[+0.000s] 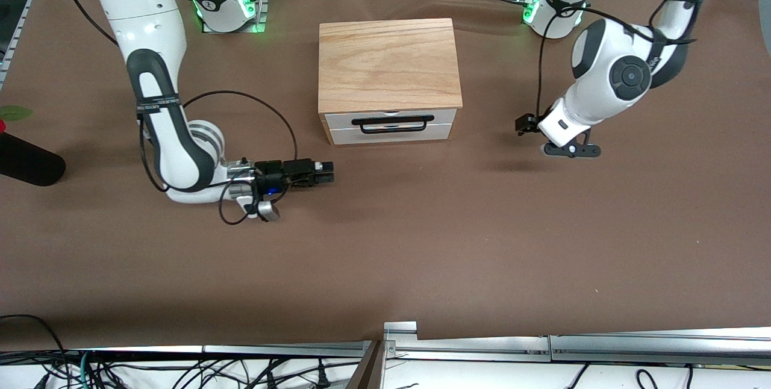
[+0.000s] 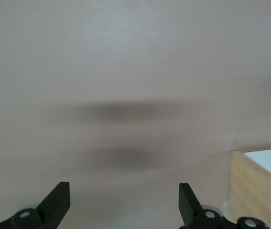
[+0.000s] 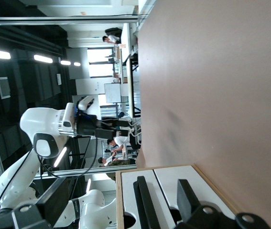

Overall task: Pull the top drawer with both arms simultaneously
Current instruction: 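Move the right gripper toward the drawer while the left gripper approaches too, then close the right gripper on the handle while the left gripper grasps it, then pull the black handle outward with both grippers, sliding the drawer open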

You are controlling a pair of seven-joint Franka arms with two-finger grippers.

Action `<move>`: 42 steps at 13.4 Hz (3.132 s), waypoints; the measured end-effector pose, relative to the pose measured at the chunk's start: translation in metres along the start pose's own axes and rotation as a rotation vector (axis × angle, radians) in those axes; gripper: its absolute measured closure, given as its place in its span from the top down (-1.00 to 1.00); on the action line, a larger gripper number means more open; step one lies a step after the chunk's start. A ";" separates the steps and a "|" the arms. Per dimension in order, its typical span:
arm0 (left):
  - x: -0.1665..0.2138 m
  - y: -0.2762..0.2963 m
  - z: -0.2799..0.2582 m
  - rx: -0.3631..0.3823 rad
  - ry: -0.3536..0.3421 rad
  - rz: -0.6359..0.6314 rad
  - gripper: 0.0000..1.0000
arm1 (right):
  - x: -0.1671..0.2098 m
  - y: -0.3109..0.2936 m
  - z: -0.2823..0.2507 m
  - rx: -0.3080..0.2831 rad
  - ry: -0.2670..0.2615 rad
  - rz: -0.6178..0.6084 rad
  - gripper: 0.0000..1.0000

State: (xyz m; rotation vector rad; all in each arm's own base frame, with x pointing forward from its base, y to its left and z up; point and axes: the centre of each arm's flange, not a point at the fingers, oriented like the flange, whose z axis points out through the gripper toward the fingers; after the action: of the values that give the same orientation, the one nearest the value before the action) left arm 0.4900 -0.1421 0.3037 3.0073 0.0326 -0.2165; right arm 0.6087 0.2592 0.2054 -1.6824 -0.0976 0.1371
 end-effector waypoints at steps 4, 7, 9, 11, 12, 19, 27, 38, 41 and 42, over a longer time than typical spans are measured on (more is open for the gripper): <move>-0.006 0.015 0.040 -0.249 -0.024 -0.024 1.00 | -0.020 0.009 0.030 0.027 -0.051 -0.033 1.00; -0.004 0.014 0.071 -0.544 0.016 0.019 1.00 | -0.036 0.014 0.055 0.047 -0.092 -0.039 1.00; -0.012 0.036 0.085 -0.722 0.076 0.025 1.00 | -0.047 0.022 0.063 0.054 -0.103 -0.059 1.00; -0.021 0.065 0.090 -0.854 0.098 0.016 1.00 | -0.058 0.031 0.066 0.066 -0.110 -0.083 1.00; -0.024 0.076 0.087 -0.926 0.104 0.013 1.00 | -0.065 0.036 0.068 0.074 -0.114 -0.098 0.99; -0.026 0.100 0.121 -1.248 0.206 0.170 0.85 | -0.081 0.047 0.071 0.098 -0.128 -0.110 0.77; -0.012 0.097 0.149 -1.300 0.191 0.144 0.22 | -0.082 0.045 0.079 0.119 -0.109 -0.120 0.29; -0.022 0.104 0.167 -1.417 0.122 0.119 -0.52 | -0.086 0.050 0.079 0.118 -0.106 -0.140 -0.29; -0.021 0.106 0.172 -1.423 0.117 0.107 -0.76 | -0.086 0.051 0.078 0.117 -0.104 -0.139 -0.37; -0.021 0.105 0.173 -1.426 0.116 0.105 -0.77 | -0.086 0.051 0.078 0.116 -0.102 -0.138 -0.55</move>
State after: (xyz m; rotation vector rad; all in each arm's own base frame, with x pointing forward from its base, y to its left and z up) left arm 0.4477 -0.2689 0.1502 1.5882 0.0231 0.0198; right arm 0.5115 0.3170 0.1485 -1.5470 -0.2774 0.1226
